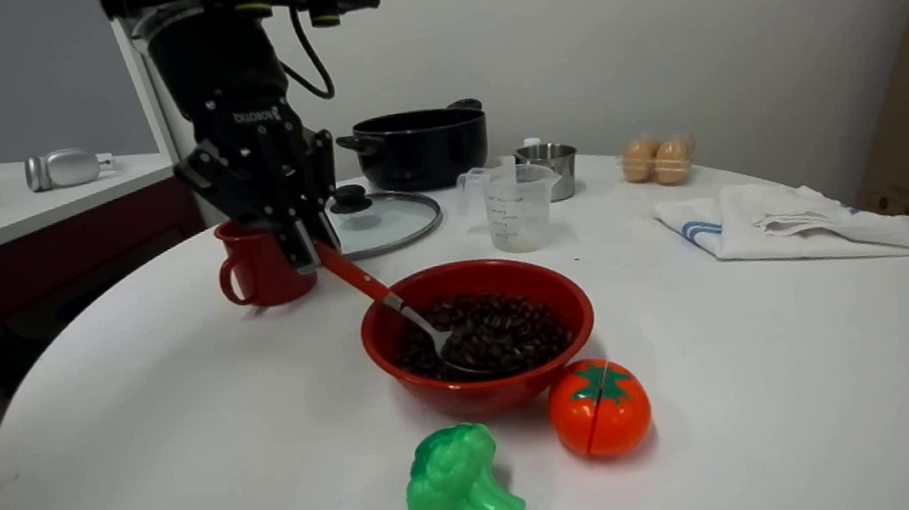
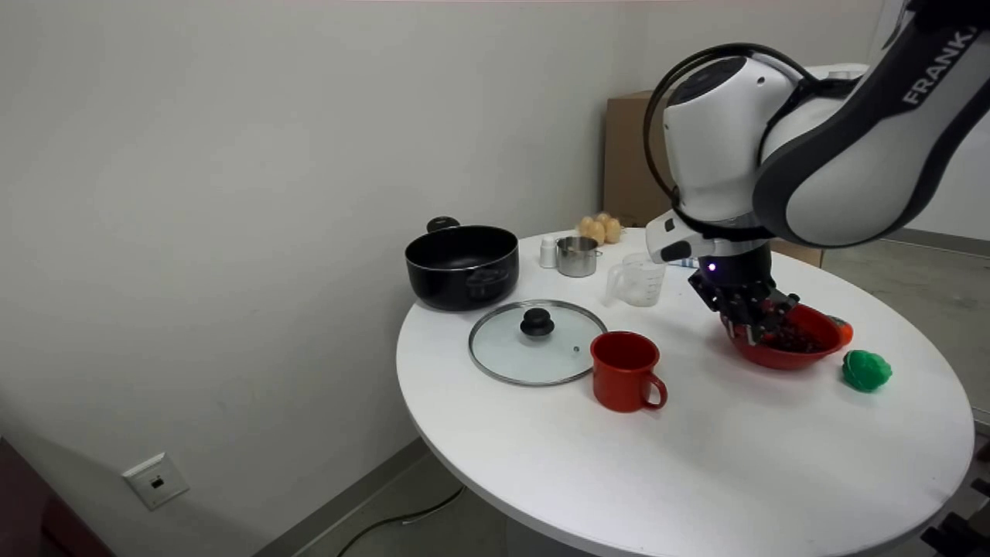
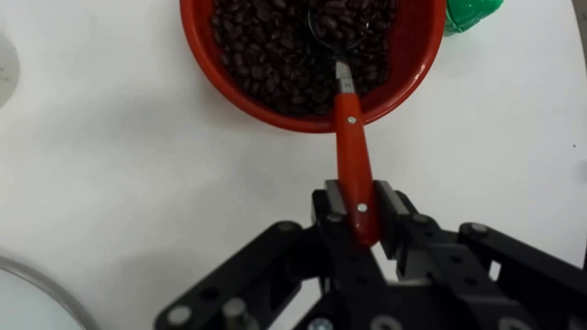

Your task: Fill the spoon with contents of the red bowl

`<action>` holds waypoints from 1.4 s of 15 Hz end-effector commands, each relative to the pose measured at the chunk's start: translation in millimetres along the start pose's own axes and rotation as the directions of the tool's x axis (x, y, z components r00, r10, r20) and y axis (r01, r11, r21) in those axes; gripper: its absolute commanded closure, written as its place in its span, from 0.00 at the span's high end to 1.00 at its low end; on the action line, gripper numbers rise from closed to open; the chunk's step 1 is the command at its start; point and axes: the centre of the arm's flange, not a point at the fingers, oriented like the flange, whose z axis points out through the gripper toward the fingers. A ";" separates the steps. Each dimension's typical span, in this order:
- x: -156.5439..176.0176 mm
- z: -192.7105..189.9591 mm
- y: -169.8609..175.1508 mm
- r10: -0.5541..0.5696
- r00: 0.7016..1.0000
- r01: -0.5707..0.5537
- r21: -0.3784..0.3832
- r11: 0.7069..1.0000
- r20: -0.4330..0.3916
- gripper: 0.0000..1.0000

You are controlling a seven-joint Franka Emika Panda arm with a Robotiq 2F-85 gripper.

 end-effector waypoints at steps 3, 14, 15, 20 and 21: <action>9.8 -25.6 -12.4 -0.012 0.998 0.013 -0.027 1.000 0.058 0.05; 0.0 -76.3 -0.9 0.011 0.993 -0.002 -0.074 0.997 0.115 0.05; -3.3 -83.2 2.3 0.023 0.993 -0.013 -0.082 0.997 0.113 0.05; -18.7 -113.7 18.0 0.081 0.993 -0.071 -0.114 0.991 0.088 0.05; -20.8 -118.3 20.6 0.092 0.992 -0.082 -0.116 0.990 0.084 0.05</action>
